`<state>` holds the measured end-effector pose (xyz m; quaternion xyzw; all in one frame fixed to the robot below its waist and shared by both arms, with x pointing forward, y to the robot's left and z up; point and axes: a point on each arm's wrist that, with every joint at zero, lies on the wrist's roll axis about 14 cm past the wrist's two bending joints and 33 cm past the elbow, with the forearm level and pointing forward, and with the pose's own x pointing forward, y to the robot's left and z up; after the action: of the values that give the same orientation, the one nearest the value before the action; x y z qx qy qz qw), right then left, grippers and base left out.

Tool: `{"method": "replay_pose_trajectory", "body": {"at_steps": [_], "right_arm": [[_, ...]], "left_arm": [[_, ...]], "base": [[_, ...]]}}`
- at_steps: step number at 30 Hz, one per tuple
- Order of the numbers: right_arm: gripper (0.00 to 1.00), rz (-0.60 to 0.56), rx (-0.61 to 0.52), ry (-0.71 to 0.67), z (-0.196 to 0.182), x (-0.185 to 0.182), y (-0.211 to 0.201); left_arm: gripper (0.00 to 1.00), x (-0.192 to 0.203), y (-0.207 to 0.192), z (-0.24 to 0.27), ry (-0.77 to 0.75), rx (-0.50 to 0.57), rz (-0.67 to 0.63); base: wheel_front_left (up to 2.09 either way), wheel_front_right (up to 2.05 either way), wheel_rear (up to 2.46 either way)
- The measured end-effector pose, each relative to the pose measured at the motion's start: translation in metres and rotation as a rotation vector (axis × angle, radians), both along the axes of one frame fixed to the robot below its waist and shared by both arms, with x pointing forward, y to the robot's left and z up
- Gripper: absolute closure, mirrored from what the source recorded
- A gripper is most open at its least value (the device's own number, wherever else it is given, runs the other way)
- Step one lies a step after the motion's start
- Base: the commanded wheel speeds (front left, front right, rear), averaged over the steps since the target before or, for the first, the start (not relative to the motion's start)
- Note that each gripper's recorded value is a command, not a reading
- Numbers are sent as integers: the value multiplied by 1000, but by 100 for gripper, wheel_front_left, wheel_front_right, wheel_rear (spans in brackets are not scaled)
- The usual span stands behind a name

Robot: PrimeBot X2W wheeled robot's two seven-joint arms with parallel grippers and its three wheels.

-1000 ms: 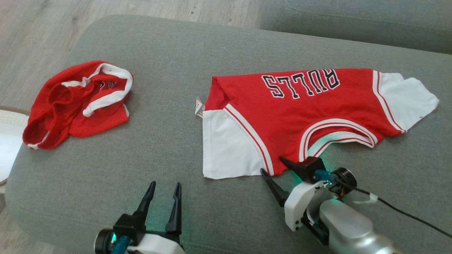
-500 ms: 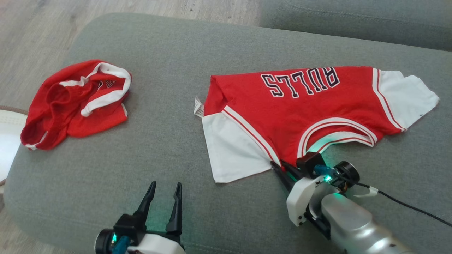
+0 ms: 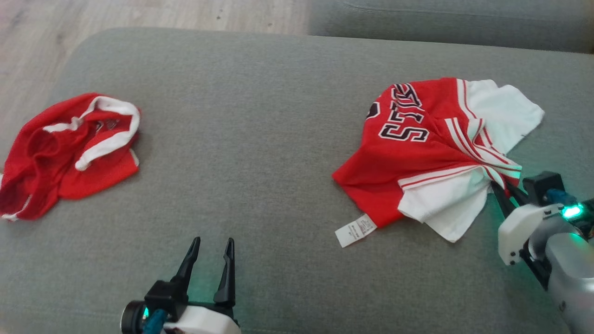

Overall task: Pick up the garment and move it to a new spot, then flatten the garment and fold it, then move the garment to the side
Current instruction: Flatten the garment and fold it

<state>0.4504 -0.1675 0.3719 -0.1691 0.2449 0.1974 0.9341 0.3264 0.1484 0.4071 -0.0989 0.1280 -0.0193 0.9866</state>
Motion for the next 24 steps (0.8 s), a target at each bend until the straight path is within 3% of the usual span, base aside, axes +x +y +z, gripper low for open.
{"method": "replay_pose_trajectory", "body": {"at_steps": [1, 2, 3, 7, 14, 20, 24], "right_arm": [[100, 0, 0, 0, 0, 0, 0], [82, -10, 8, -6, 2, 0, -2], [4, -21, 21, -14, 4, 1, -3], [0, -69, 105, -72, 21, 8, -1], [0, -135, 366, -296, 84, 15, 23], [0, -204, 465, -294, 73, -32, 39], [0, -238, 487, -301, 73, -45, 38]], "left_arm": [[0, 0, 0, 0, 0, 0, 0], [0, 1, -1, 0, 0, 0, -5], [0, 2, -3, 0, 0, -1, -12], [0, 5, -9, 0, -2, -3, -31], [0, 12, -20, 8, -31, -26, -66], [0, 27, -54, 23, -71, -103, -159], [0, 38, -91, 32, -85, -167, -270]], "base": [[0, 0, 0], [0, 0, 0], [0, 0, 0], [0, 0, 0], [0, 0, 0], [0, 0, 0], [0, 0, 0]]}}
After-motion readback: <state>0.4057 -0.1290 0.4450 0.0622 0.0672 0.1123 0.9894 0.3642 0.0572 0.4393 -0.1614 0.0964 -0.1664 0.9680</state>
